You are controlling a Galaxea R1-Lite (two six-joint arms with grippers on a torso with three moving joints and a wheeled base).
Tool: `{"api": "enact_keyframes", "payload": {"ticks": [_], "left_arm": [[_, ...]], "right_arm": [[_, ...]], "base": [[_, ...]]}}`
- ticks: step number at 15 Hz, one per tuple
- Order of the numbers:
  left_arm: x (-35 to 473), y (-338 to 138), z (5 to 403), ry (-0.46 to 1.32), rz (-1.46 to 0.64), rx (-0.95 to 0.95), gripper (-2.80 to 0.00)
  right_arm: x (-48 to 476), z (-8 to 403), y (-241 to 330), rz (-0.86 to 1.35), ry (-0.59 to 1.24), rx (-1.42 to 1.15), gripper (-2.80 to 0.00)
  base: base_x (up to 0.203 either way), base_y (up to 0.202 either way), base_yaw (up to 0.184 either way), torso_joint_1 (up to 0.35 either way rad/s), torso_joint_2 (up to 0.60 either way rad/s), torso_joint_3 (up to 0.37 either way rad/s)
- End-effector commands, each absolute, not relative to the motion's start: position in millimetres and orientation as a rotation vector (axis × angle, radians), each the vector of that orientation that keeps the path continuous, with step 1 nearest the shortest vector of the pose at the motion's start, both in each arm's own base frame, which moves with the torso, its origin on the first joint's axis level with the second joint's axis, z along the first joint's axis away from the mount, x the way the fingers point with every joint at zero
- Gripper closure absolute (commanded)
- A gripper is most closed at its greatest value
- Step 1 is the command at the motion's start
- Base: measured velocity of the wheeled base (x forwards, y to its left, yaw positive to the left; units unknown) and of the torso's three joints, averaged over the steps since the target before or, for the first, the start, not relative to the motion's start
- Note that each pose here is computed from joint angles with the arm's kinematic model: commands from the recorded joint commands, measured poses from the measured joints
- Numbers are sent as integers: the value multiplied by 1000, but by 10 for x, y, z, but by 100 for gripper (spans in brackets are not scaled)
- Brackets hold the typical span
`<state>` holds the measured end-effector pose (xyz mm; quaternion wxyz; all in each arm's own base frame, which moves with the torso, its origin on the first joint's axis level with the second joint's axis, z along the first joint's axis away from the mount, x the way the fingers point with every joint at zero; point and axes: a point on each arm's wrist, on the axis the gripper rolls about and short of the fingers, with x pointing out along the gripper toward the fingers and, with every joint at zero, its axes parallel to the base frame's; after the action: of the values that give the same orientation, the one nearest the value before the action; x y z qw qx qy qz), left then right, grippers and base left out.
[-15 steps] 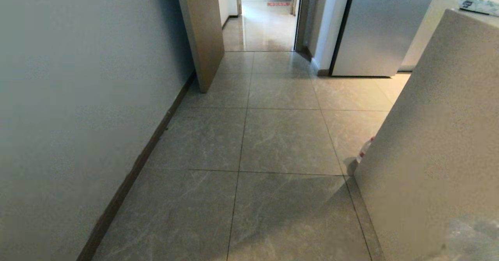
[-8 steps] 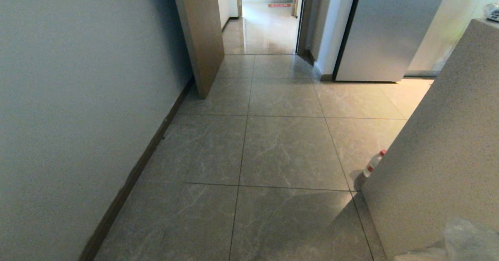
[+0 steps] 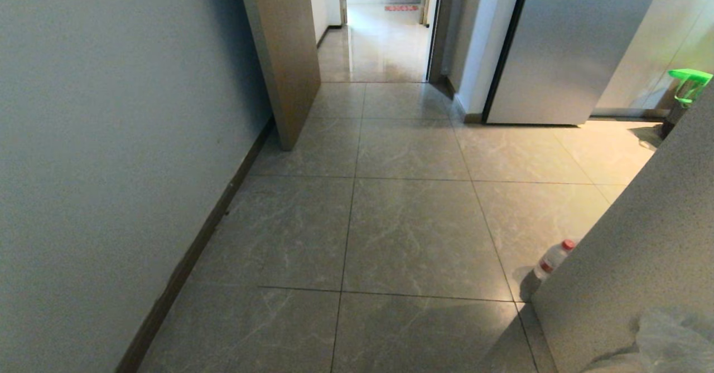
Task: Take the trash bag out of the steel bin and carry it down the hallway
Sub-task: Put the trash bag at the door
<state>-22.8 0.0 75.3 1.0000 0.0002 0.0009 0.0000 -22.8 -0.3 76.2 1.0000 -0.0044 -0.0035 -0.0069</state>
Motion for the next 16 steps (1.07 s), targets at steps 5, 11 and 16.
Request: {"api": "enact_keyframes", "payload": {"ticks": [5, 11, 16], "left_arm": [[-228, 0, 753, 2, 0, 0, 0], [-228, 0, 753, 2, 0, 0, 0], [-228, 0, 753, 2, 0, 0, 0]], "right_arm": [[-226, 759, -3, -14, -5, -9, 0], [-226, 759, -3, -14, -5, -9, 0], [-226, 759, -3, -14, -5, -9, 0]], "base": [[191, 0, 0, 2, 4, 5], [193, 0, 1, 1, 0, 2], [193, 0, 1, 2, 1, 1]]}}
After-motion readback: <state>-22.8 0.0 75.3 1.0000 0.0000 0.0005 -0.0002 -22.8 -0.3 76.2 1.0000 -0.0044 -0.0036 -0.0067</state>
